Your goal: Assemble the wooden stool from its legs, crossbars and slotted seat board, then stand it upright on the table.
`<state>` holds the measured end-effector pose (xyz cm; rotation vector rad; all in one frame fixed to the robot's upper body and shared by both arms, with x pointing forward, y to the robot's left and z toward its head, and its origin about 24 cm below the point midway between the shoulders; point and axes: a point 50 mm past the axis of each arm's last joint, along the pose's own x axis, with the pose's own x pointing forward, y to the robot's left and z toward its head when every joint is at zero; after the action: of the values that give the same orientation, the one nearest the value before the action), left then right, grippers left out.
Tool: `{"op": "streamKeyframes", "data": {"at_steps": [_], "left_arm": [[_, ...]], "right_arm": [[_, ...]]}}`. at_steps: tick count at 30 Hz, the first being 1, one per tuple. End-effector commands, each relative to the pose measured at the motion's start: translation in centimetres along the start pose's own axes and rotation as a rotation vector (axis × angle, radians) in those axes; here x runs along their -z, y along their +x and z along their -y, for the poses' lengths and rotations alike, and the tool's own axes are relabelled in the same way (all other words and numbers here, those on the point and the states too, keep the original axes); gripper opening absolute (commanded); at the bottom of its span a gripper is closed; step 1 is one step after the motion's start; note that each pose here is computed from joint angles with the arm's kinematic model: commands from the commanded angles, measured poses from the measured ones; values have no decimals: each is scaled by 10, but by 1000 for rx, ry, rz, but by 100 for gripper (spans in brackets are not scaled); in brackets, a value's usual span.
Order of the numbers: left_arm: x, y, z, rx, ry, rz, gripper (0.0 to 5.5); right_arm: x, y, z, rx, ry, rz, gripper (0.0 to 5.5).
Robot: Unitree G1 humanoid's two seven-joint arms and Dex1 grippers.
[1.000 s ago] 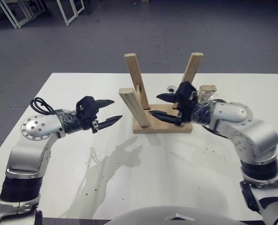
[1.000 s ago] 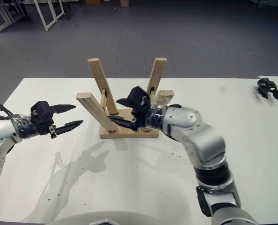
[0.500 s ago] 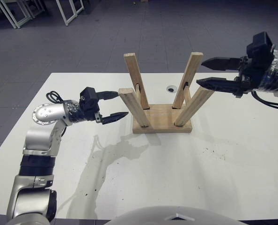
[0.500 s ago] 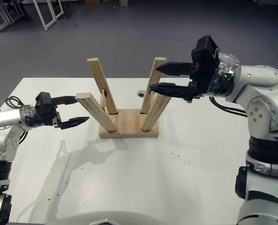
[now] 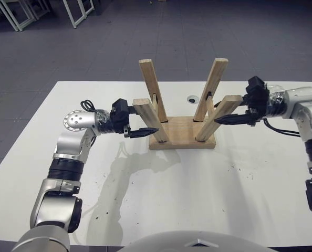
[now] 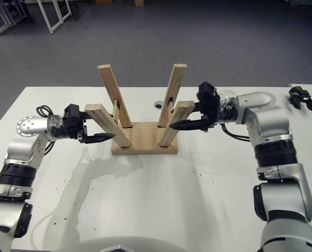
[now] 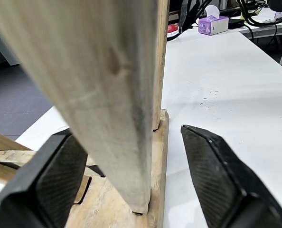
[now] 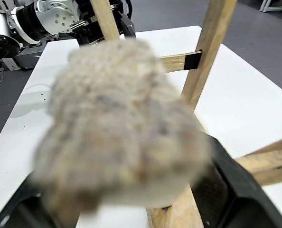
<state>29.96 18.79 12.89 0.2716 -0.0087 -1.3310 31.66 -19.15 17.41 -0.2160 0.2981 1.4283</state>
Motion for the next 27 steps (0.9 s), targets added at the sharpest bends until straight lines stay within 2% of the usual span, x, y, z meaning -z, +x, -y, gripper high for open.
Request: {"op": "streamKeyframes", "data": {"at_steps": [1, 7, 10, 13, 16, 19, 22, 23, 27], "left_arm": [[2, 0, 2, 26, -30, 7, 277], [8, -6, 17, 95, -180, 14, 193], [-3, -13, 31, 166, -276, 41, 140], [-32, -25, 41, 237, -362, 106, 135], [-56, -33, 34, 255, -510, 183, 135], [-46, -25, 12, 176, -782, 215, 135], [-15, -7, 5, 161, -1073, 265, 135], [-2, -2, 5, 138, -1150, 265, 155], [28, 2, -4, 1, -1331, 360, 172]], "right_arm": [[16, 7, -4, -15, 16, -19, 238], [30, 4, -7, -13, 82, -28, 140], [22, -7, -19, -81, 156, 29, 135], [2, -24, -29, -162, 260, 106, 135], [-18, -34, -23, -202, 416, 179, 124], [-19, -22, 1, -146, 654, 198, 122], [-1, 4, 21, -89, 841, 177, 181], [9, 11, 25, -67, 884, 168, 192], [39, 28, 34, 31, 1004, 207, 263]]}}
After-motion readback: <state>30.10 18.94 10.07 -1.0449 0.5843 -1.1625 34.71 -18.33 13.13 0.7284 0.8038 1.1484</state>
